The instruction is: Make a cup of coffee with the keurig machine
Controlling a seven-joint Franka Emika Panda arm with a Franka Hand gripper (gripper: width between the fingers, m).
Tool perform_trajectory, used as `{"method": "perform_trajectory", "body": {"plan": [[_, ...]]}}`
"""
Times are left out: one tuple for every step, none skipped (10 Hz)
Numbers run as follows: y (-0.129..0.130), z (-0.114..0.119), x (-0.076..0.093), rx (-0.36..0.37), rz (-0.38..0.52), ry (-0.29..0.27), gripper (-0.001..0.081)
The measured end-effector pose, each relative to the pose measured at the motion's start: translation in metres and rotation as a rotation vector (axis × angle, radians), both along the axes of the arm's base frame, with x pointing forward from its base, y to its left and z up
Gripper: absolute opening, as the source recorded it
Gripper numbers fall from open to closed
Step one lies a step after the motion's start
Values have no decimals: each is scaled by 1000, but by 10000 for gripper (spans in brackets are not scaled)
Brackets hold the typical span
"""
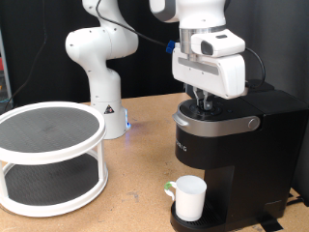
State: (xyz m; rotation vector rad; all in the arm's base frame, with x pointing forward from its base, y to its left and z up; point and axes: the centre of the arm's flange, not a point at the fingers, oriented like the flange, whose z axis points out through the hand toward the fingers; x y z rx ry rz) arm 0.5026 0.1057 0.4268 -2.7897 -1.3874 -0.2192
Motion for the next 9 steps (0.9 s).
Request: {"method": "perform_trajectory", "body": {"plan": [[0,0,0,-6,0,24,2],[-1,0,3,-12,-5,57,2],[-1,-1,8,-20,-14,100,1],[-2,-1,12,-28,-31,143,1],[-4,-1,15,-30,-50,184,2],[-8,-1,18,-25,-68,219,2],[-10,-2,21,-23,-78,245,2],[-11,-2,24,-23,-87,263,2],[-11,-2,25,-24,-99,275,2]]}}
